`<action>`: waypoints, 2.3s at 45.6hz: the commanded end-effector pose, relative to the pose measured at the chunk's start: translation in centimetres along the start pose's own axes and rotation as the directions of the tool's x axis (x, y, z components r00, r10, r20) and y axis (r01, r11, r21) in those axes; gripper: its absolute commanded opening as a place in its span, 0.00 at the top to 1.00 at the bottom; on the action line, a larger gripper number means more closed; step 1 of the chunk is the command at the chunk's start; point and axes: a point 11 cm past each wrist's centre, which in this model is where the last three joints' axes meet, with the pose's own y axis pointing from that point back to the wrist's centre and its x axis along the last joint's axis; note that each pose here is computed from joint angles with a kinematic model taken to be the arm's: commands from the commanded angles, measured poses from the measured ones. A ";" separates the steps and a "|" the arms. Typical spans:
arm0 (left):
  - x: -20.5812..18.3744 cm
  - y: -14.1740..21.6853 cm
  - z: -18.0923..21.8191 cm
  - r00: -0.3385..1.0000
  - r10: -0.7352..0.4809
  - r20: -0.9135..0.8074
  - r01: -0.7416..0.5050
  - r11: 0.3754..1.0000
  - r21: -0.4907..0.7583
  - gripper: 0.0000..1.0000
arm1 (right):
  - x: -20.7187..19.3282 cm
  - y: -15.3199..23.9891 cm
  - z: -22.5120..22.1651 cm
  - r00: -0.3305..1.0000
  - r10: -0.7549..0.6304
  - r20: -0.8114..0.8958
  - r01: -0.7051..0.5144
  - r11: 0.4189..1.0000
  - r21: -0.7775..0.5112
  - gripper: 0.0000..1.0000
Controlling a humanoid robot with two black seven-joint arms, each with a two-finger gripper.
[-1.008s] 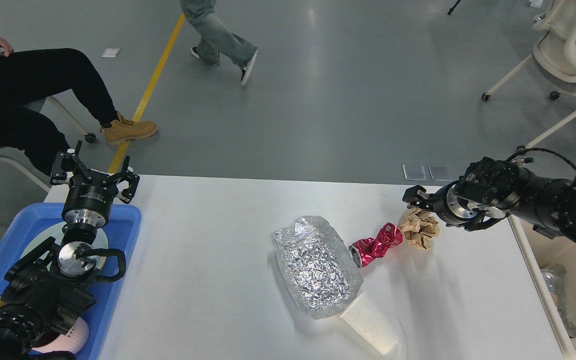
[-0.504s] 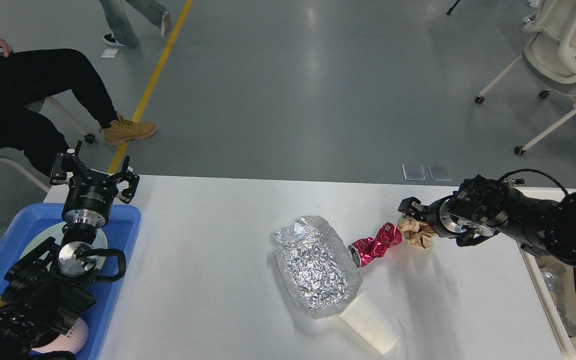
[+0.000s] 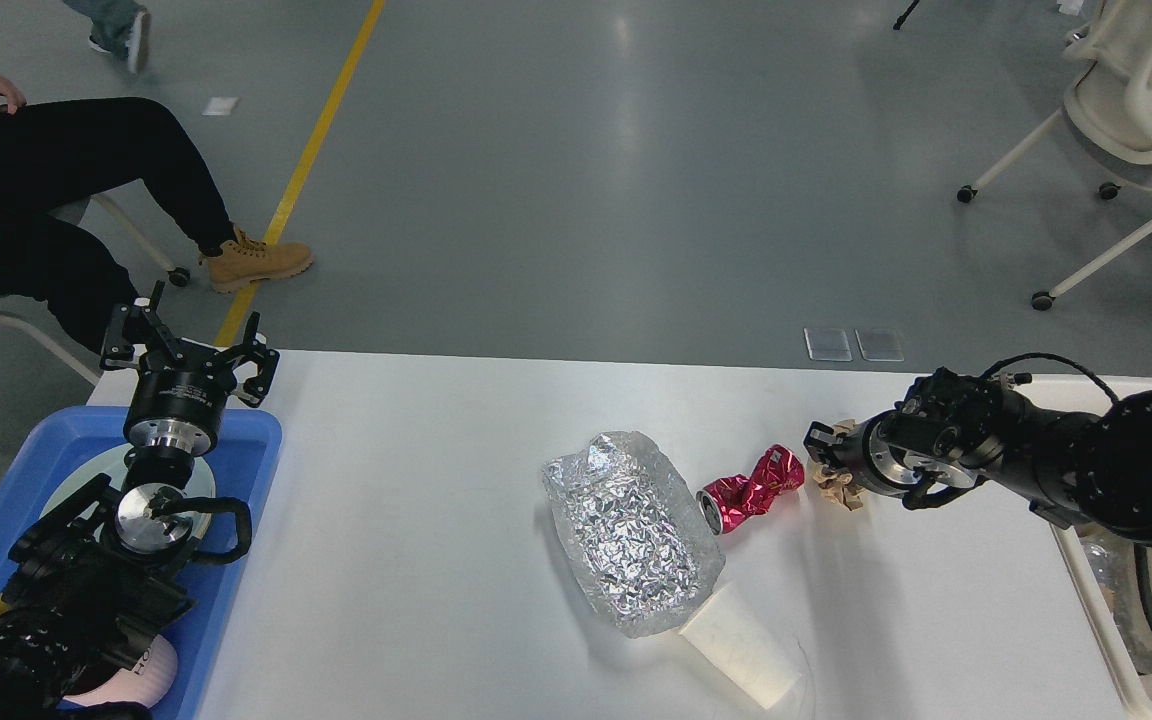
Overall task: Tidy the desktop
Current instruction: 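Lift the paper scrap with the right gripper and drop it in the bin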
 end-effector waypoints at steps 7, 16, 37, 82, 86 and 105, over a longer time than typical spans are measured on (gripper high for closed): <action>0.0 0.0 0.0 1.000 0.001 0.000 -0.001 1.000 0.000 0.03 | 2.8 1.6 0.0 0.999 0.044 -0.002 -0.044 0.999 -0.003 1.00; 0.0 0.0 0.0 1.000 0.001 0.000 -0.001 1.000 0.000 0.03 | 8.9 7.9 -0.2 0.998 0.053 0.044 -0.055 0.997 0.046 1.00; 0.0 0.0 0.0 1.000 0.001 0.000 -0.001 1.000 0.000 0.03 | 16.4 26.6 -3.6 1.000 -0.002 0.020 -0.004 0.953 0.303 1.00; 0.0 0.0 0.0 1.000 0.001 0.000 -0.001 1.000 0.000 0.03 | 8.5 8.9 29.1 0.878 0.299 0.374 -0.153 0.915 -0.373 1.00; 0.0 0.0 0.0 1.000 0.001 0.000 -0.001 1.000 0.000 0.03 | 7.4 7.7 29.5 0.886 0.297 0.356 -0.147 0.908 -0.392 0.74; 0.0 0.0 0.0 1.000 0.001 0.000 -0.001 1.000 0.000 0.03 | 6.6 5.5 28.2 0.894 0.296 0.335 -0.159 0.912 -0.379 0.00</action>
